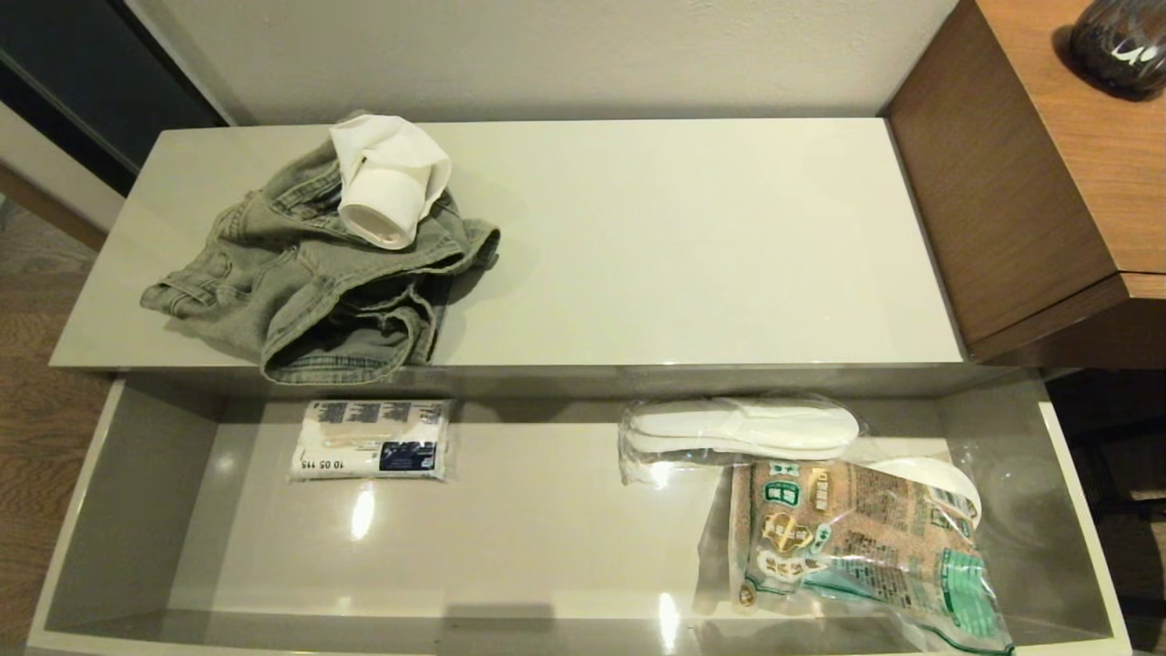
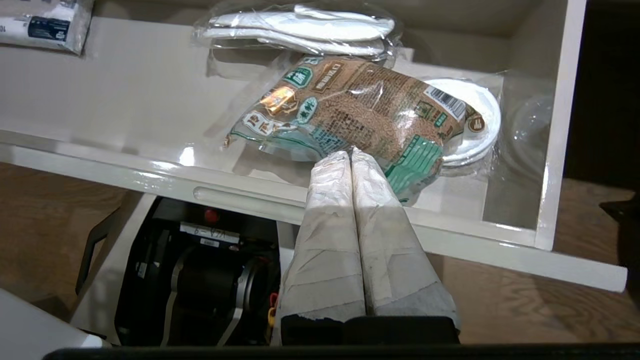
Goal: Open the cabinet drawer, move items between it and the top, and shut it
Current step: Pick up the roll paper on the table
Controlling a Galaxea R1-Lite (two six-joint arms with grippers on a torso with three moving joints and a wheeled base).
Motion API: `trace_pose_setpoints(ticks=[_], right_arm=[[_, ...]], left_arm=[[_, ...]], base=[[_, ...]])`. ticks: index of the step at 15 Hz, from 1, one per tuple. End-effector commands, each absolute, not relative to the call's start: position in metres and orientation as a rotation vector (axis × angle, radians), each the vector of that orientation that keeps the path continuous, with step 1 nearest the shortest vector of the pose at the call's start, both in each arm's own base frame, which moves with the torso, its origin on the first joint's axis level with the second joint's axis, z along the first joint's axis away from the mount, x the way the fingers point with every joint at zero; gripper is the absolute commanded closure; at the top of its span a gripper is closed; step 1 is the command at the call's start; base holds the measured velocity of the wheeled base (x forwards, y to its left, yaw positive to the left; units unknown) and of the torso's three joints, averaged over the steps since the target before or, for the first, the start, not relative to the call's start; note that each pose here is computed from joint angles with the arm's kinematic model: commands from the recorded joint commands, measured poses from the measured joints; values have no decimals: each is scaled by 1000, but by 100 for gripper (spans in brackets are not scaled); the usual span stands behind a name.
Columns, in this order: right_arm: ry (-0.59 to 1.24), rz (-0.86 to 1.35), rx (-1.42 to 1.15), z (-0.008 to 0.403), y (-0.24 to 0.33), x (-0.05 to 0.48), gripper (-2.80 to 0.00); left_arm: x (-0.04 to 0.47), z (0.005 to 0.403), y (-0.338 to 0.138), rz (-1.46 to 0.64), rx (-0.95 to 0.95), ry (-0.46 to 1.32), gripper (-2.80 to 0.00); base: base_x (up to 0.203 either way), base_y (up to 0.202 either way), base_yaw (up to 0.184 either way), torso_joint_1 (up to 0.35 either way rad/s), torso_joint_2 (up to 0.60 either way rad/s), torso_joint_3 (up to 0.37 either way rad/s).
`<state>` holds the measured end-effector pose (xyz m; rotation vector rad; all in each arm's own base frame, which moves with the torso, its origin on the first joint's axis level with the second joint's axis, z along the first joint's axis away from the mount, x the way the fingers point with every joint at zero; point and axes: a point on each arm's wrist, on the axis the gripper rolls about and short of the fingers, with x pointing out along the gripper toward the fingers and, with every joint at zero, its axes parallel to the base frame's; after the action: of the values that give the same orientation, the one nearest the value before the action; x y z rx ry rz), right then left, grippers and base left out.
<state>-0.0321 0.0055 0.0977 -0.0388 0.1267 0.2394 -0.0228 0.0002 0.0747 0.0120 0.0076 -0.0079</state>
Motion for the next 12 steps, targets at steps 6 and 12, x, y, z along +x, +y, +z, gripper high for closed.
trace_pose_setpoints(ticks=[6, 12], right_arm=[[110, 94, -60, 84, 2, -30, 0], [-72, 90, -14, 88, 2, -24, 0]], left_arm=[[-23, 75, 0, -8, 12, 9, 0], [-23, 75, 0, -8, 12, 9, 0]], base=[[0, 0, 0, 0, 0, 0], [0, 0, 0, 0, 0, 0]])
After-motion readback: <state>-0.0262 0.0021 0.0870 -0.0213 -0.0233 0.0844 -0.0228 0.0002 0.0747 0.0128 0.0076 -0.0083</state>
